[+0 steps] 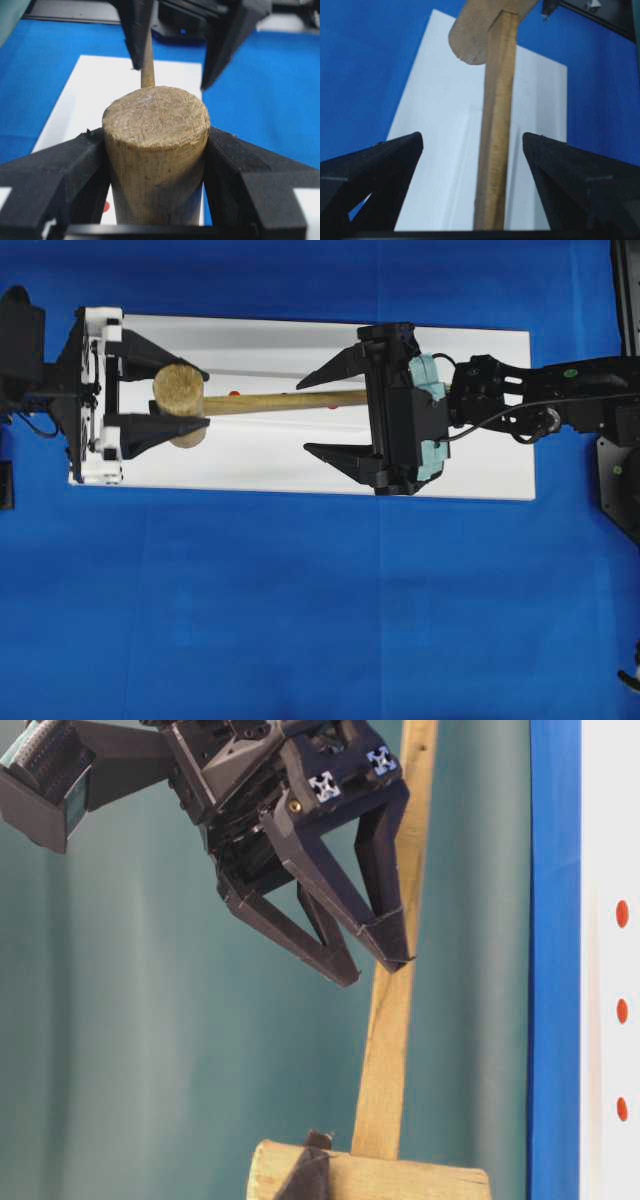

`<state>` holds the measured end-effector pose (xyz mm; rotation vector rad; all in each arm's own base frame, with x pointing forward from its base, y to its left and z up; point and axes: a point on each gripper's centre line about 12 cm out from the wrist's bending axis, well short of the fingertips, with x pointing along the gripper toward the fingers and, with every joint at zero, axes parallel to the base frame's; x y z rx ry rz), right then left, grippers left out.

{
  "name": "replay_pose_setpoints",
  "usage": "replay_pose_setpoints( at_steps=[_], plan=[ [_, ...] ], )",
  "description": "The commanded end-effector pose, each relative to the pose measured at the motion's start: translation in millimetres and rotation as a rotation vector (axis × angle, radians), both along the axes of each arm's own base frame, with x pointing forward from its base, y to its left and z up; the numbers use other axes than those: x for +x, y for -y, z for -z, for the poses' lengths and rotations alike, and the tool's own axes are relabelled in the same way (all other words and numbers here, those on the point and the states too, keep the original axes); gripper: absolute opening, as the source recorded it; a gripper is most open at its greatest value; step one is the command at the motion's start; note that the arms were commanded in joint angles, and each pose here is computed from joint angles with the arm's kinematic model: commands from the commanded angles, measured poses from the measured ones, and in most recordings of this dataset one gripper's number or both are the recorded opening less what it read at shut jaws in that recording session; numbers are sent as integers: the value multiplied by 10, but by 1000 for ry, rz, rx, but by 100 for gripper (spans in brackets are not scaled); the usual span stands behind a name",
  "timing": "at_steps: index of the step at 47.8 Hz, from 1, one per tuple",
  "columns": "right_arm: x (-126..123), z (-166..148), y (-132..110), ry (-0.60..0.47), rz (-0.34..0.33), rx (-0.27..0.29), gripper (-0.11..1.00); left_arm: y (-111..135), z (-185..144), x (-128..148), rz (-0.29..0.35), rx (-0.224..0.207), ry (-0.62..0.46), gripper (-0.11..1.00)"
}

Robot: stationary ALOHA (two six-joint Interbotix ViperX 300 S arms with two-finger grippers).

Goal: Hit the mark with a hammer.
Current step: 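Rotate the hammer head downward with both grippers holding it, then open the left gripper to release the hammer head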

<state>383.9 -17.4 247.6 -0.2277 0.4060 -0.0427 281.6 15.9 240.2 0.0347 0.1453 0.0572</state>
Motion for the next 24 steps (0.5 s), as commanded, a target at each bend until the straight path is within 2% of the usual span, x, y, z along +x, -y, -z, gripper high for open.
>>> replay_pose_setpoints(
  at_steps=[1,9,24],
  plan=[
    [17,-178,-9,49,2,6,96,21,-111,24,12,27,29,46],
    [28,-162,-7,46,5,12,96,17,-108,21,11,34,24,46],
    [153,103,44,-15,50,77,95,52,-124,23,24,38,32,46]
  ],
)
